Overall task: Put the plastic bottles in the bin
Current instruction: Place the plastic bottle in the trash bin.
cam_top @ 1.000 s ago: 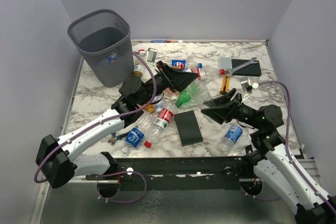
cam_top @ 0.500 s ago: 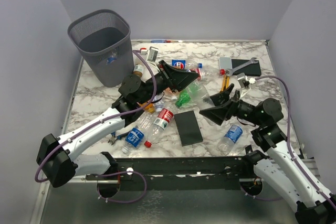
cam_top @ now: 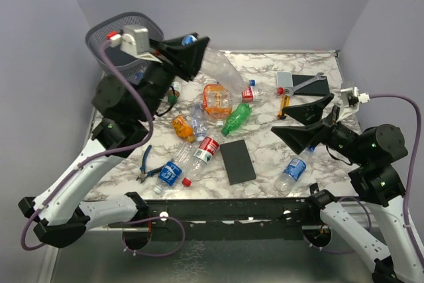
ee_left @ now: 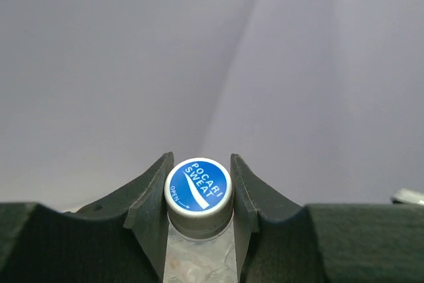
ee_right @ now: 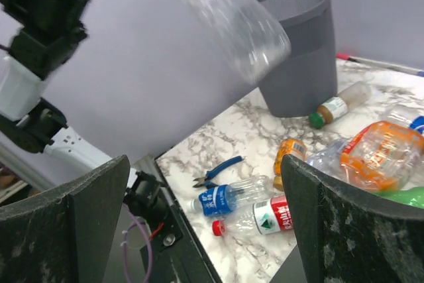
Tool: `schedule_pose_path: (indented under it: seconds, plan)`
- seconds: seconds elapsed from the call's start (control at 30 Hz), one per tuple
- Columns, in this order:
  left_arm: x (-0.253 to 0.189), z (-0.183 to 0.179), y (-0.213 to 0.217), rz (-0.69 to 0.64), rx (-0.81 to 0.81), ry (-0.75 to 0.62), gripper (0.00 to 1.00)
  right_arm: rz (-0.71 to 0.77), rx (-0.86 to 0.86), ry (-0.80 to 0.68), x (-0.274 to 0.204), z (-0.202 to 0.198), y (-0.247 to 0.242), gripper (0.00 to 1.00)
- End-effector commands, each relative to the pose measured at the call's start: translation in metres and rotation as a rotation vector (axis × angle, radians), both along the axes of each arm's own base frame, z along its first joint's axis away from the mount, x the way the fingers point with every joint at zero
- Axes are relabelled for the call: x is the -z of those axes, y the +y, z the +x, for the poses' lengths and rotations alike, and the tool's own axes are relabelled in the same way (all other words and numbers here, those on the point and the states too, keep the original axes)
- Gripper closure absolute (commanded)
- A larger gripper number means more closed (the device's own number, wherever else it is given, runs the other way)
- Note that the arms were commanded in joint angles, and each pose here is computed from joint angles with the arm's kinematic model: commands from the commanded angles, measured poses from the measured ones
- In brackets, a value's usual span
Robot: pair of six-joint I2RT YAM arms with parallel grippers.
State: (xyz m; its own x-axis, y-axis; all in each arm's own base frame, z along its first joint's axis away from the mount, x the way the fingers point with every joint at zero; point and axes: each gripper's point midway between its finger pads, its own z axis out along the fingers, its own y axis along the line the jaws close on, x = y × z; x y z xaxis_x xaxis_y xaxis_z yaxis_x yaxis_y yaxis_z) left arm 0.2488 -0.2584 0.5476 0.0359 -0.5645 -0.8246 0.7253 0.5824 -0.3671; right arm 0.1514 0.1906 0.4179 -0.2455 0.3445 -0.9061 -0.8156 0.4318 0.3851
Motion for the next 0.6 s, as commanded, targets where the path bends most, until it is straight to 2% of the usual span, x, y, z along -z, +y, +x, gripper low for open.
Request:
schedule_pose_path:
  seconds: [0.0, 0.1, 0.27, 0.4, 0.57]
  plan:
    - [-0.026, 0.031, 0.083, 0.158, -0.499, -0.043, 1.00, -0.056, 0.181, 0.086, 0.033, 0.024, -0.019, 0.00]
    - [-0.042, 0.040, 0.102, 0.247, -0.647, -0.081, 1.00, -0.020, 0.247, 0.145, 0.052, 0.034, -0.025, 0.00]
    - [-0.043, 0.077, 0.142, 0.416, -0.985, -0.046, 1.00, 0.035, 0.241, 0.156, 0.075, 0.034, -0.023, 0.00]
    - [-0.039, 0.119, 0.195, 0.343, -1.145, 0.014, 1.00, 0.022, 0.279, 0.247, 0.102, 0.040, -0.026, 0.00]
    - [-0.019, 0.144, 0.242, 0.275, -1.369, 0.039, 1.00, -0.023, 0.262, 0.279, 0.125, 0.034, -0.026, 0.00]
